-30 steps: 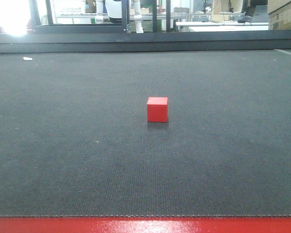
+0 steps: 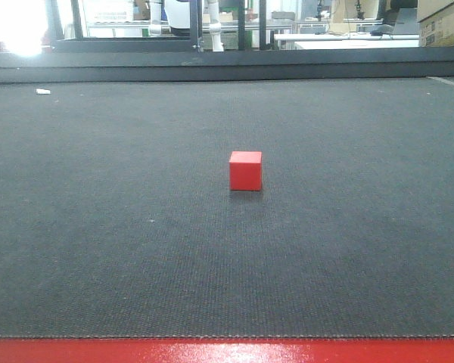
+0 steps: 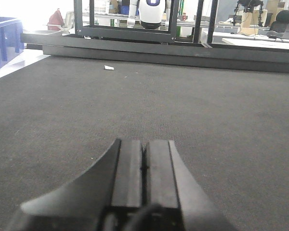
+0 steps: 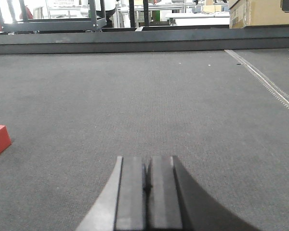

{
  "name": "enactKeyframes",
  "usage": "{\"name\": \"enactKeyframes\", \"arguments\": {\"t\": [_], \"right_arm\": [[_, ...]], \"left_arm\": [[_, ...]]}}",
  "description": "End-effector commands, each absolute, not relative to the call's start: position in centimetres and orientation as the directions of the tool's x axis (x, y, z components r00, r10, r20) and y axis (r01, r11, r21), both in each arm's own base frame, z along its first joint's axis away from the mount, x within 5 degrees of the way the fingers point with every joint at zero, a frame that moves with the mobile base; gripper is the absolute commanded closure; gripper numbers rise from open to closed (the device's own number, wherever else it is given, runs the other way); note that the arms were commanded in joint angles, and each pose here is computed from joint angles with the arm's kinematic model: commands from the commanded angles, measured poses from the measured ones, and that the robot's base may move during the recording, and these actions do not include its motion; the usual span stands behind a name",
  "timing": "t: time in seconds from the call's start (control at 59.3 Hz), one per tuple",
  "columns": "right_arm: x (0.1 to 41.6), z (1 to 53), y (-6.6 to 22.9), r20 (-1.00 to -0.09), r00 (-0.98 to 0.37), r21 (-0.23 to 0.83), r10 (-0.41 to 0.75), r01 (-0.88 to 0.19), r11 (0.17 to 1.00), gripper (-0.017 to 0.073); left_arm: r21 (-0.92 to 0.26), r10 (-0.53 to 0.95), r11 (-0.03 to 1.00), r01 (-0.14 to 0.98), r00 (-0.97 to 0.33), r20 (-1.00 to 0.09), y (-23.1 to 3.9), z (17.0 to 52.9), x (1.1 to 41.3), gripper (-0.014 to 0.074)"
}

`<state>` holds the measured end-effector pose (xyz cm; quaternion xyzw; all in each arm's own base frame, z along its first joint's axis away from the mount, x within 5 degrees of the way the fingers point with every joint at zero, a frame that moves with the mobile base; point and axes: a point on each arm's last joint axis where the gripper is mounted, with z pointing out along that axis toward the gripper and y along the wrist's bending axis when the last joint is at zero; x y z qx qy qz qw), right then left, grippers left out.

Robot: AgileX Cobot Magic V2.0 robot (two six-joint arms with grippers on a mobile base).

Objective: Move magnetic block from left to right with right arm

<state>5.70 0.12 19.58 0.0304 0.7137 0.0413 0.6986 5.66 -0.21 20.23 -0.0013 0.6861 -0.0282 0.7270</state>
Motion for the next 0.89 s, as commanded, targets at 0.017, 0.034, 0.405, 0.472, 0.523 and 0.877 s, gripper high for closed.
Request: {"name": "enactKeyframes", "arguments": {"t": [0.017,0.034,0.405,0.472,0.523,0.877], "right_arm": [[5.5,20.6,0.0,-0.992,0.09,0.083,0.084,-0.012,0.996,0.0491],[5.5,20.6,0.0,-0.992,0.09,0.083,0.084,-0.012,0.996,0.0491],[5.4,21.4,0.0,-0.981,0.177,0.083,0.084,-0.013,0.996,0.0491],[5.3,22.0,-0.1,-0.969,0.231,0.082,0.084,-0.014,0.996,0.0491],[5.1,22.8,-0.1,-0.959,0.269,0.082,0.083,-0.016,0.996,0.0491],[4.8,31.2,0.0,-0.958,0.274,0.08,0.085,-0.03,0.996,0.0401]], "left_arm": [[-0.047,-0.053,0.998,0.042,0.153,-0.987,-0.2,20.8,5.5,0.071],[-0.047,-0.053,0.998,0.042,0.153,-0.987,-0.2,20.8,5.5,0.071],[-0.047,-0.053,0.998,0.042,0.153,-0.987,-0.2,20.8,5.5,0.071],[-0.047,-0.053,0.998,0.042,0.153,-0.987,-0.2,20.8,5.5,0.071],[-0.047,-0.053,0.998,0.042,0.153,-0.987,-0.2,20.8,5.5,0.071],[-0.047,-0.053,0.998,0.042,0.153,-0.987,-0.2,20.8,5.5,0.071]]}}
